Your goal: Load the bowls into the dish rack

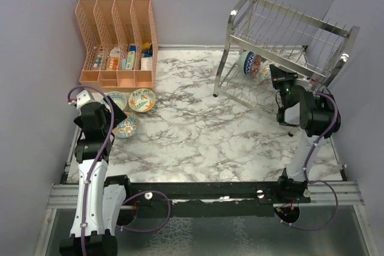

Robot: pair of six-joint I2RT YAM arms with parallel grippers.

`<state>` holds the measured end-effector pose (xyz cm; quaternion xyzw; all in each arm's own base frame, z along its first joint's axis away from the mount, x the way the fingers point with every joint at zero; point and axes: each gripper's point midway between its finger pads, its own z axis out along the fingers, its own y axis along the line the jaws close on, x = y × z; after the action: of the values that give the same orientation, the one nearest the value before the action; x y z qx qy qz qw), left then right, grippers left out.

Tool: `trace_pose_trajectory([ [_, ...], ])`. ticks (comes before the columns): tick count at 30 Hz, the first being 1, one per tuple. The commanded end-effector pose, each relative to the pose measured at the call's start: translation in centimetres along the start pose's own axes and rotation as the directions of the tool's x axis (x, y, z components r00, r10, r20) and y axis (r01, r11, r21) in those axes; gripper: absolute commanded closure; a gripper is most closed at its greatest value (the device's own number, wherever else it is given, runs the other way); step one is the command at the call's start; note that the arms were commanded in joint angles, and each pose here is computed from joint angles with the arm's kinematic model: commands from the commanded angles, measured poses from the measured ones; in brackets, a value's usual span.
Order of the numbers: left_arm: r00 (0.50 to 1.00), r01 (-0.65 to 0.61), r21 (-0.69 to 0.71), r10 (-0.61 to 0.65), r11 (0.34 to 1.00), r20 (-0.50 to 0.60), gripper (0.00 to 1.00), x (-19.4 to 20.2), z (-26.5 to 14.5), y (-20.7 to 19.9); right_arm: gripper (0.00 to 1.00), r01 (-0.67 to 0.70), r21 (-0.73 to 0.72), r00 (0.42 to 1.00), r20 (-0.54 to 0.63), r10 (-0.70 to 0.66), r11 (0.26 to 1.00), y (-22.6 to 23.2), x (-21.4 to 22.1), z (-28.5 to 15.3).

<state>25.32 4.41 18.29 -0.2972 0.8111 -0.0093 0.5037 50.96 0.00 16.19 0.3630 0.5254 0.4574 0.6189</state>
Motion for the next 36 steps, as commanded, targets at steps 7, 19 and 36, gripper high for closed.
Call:
trace_pose_trajectory([
  [7, 1.0, 0.0, 0.03, -0.001, 1.0, 0.021, 0.01, -0.6, 0.0, -0.5, 0.99, 0.044, -0.403, 0.999, 0.043, -0.029, 0.914, 10.9, -1.9, -1.1],
  [19, 1.0, -0.002, 0.028, 0.002, 1.0, 0.014, 0.01, -0.5, 0.2, -0.5, 0.99, -0.013, -0.405, 1.0, -0.016, 0.006, 0.914, 9.2, -1.0, 0.5],
  [36, 1.0, -0.003, 0.029, 0.002, 1.0, 0.016, 0.01, -0.6, 0.1, -0.5, 0.78, -0.004, -0.327, 0.999, -0.051, -0.013, 0.945, 5.5, 0.0, 0.7],
])
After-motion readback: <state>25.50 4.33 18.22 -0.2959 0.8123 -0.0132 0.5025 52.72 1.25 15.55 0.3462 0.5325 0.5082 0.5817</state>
